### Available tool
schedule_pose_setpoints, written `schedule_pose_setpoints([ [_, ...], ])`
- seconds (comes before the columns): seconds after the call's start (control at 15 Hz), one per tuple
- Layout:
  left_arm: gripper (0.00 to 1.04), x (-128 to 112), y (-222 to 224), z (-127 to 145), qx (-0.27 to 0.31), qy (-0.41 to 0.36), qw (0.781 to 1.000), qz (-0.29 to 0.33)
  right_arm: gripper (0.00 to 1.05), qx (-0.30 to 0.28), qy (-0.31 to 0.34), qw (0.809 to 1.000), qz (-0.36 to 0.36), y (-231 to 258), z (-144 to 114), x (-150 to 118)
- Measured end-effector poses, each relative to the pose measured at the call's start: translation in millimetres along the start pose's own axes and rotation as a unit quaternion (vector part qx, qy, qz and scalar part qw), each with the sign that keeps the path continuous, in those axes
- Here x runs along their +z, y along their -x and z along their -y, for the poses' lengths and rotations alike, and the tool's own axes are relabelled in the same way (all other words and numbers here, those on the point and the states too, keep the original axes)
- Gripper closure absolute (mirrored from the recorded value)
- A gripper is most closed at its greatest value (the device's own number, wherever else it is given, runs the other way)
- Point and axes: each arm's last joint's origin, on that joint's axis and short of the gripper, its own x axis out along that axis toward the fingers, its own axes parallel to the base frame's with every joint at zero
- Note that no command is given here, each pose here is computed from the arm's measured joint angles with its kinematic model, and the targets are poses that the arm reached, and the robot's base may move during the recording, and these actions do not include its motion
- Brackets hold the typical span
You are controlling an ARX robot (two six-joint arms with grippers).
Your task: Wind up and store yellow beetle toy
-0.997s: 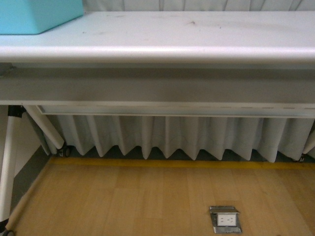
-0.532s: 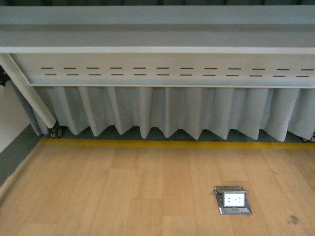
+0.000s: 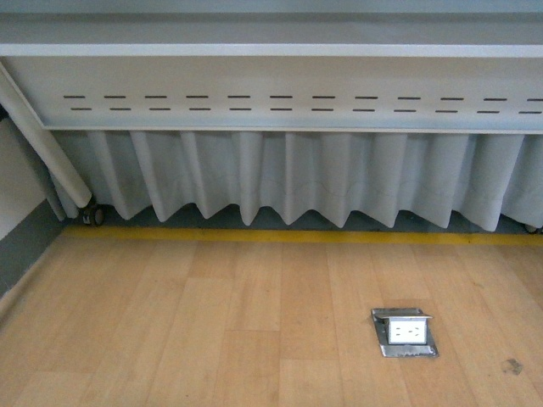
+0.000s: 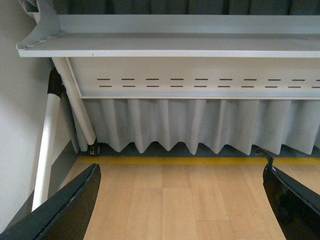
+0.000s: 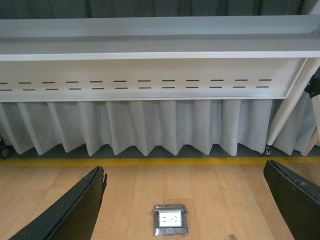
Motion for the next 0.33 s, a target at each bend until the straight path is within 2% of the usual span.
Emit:
schedule_pose_setpoints([
  [0.33, 0.07, 0.0, 0.0, 0.0, 0.000, 0.000, 1.000, 0.000, 0.07, 0.000, 0.000, 1.000, 0.000, 0.0, 0.0, 0.0],
])
